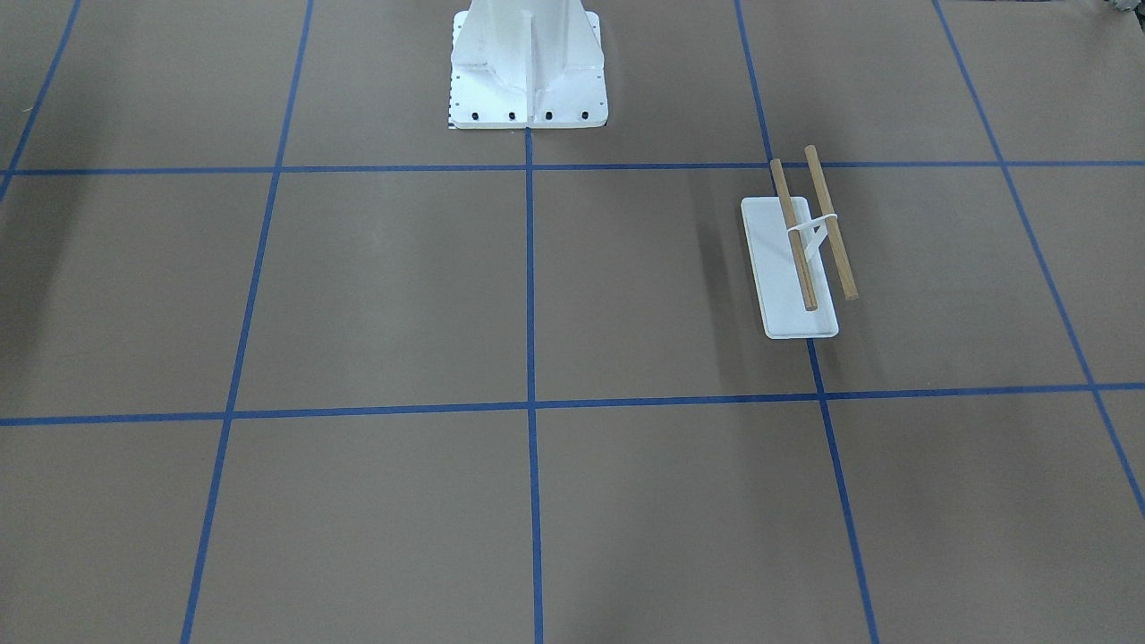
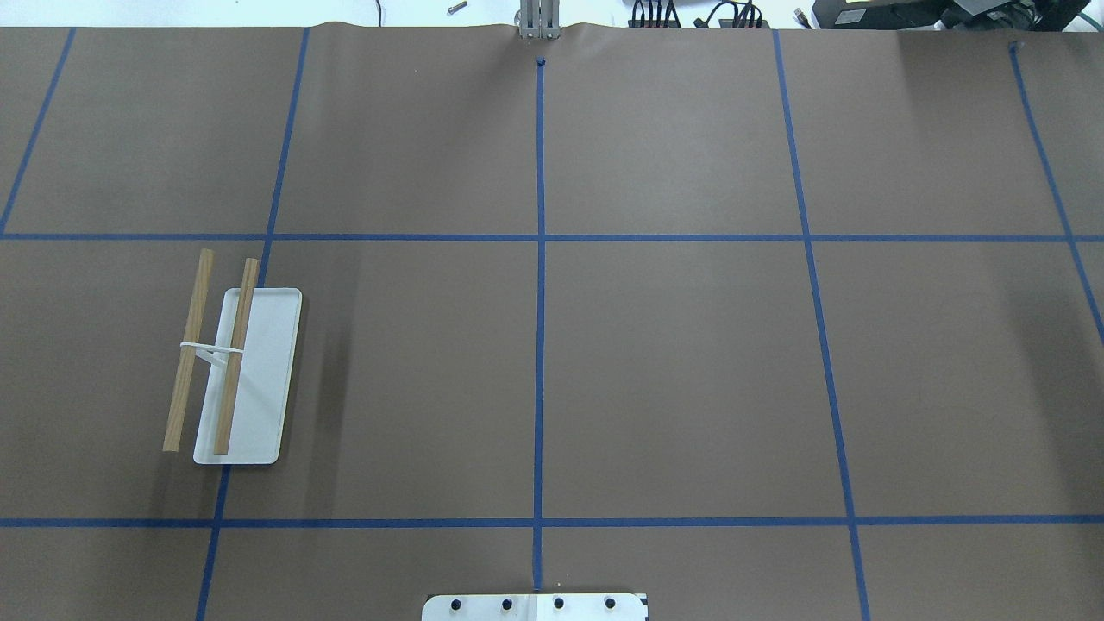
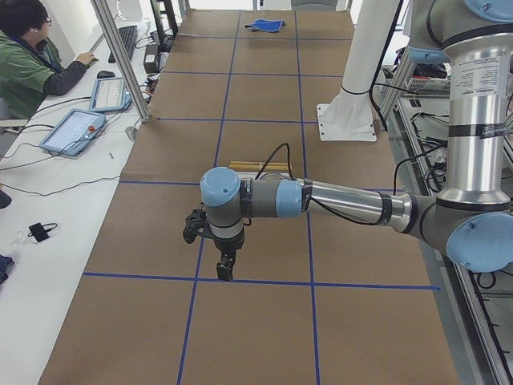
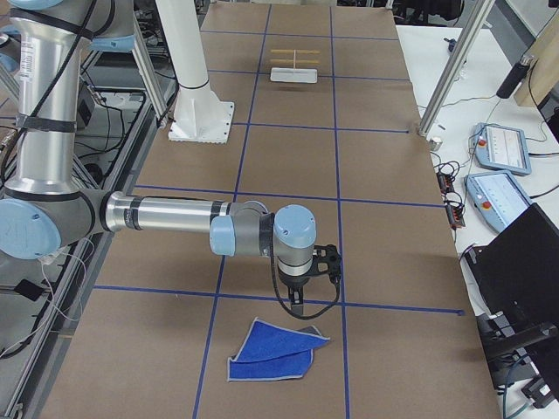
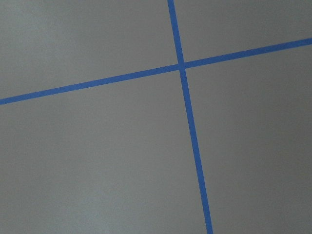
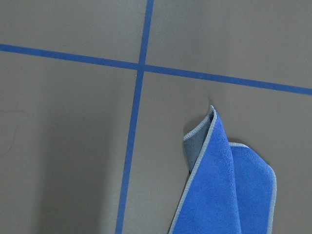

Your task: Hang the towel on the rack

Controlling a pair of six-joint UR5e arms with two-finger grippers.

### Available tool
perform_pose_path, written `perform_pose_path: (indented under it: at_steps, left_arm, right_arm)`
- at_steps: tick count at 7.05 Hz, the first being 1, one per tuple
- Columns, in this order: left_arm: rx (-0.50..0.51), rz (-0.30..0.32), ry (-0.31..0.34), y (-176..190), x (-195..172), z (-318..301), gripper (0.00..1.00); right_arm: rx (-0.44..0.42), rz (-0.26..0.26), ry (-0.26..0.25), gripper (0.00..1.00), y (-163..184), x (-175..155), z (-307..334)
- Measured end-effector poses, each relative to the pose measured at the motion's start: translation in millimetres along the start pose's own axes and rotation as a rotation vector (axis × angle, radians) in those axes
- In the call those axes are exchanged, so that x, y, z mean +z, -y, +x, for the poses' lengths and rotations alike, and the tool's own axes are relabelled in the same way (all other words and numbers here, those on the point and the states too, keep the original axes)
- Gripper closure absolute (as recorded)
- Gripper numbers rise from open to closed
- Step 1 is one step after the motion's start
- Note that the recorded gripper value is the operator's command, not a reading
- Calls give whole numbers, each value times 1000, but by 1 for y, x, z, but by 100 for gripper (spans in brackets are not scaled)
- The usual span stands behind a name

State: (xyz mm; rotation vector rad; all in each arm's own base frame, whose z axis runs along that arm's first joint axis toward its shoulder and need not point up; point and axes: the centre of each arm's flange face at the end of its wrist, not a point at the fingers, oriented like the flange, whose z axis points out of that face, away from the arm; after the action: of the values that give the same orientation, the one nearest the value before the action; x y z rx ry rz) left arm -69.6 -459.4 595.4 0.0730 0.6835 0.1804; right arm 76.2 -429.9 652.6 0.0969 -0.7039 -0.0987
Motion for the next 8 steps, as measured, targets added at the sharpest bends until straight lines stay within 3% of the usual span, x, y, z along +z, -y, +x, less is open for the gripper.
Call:
perform_pose_path:
  at_steps: [2, 3, 5, 8]
  left_arm:
    - [17, 21, 10, 5, -10, 7, 1]
    - [37, 50, 16, 10, -20, 14, 1]
    - [133, 169, 35, 30, -36, 24, 1]
    - [247, 303, 52, 45, -38, 23, 1]
  right_arm:
    - [-22, 27, 0, 0, 6, -9, -8]
    - [-61, 73, -7, 0, 15, -15, -13]
    - [-142, 169, -9, 0, 25, -19, -16]
    - [-217, 187, -9, 0, -12, 14, 7]
